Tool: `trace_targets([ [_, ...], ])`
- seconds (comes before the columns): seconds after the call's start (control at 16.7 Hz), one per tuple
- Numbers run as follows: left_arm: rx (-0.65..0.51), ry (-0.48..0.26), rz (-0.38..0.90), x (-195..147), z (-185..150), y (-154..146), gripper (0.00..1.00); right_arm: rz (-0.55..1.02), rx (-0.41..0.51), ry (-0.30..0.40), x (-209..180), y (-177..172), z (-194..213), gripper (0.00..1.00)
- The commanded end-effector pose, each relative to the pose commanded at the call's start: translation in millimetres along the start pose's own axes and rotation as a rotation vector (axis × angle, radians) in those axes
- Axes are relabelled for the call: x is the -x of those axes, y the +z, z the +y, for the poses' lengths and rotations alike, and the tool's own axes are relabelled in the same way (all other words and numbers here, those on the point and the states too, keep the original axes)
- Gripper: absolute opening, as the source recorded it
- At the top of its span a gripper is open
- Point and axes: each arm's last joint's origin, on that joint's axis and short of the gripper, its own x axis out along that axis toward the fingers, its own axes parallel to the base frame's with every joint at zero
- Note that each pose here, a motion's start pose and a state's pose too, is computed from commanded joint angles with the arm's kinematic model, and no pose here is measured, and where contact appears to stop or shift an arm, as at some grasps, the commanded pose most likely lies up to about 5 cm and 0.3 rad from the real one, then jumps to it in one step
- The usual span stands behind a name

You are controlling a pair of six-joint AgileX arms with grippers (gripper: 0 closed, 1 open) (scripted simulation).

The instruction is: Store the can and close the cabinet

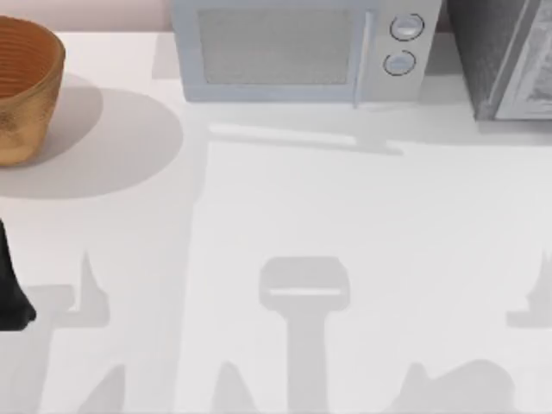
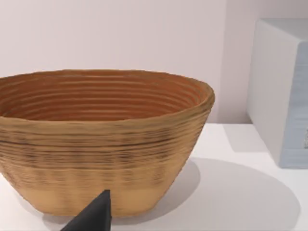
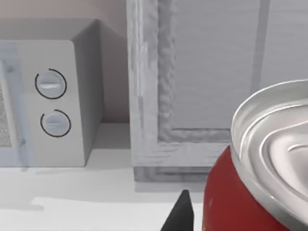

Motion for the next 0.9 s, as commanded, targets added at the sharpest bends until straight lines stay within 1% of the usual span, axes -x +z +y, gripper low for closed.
trace_targets([
  [0.18,0.000,0.000,0.000,0,0,0,1.00,0.000,-0.002,0.002,0,3,0,0.00],
  [0.36,0.000,0.000,0.000,0,0,0,1.00,0.000,-0.002,0.002,1,27,1,0.00],
  [0.6,0.000,0.000,0.000,0,0,0,1.00,0.000,-0.001,0.000,-3,87,4,0.00],
  [0.9,0.000,0.000,0.000,0,0,0,1.00,0.000,0.000,0.000,-27,184,10,0.00],
])
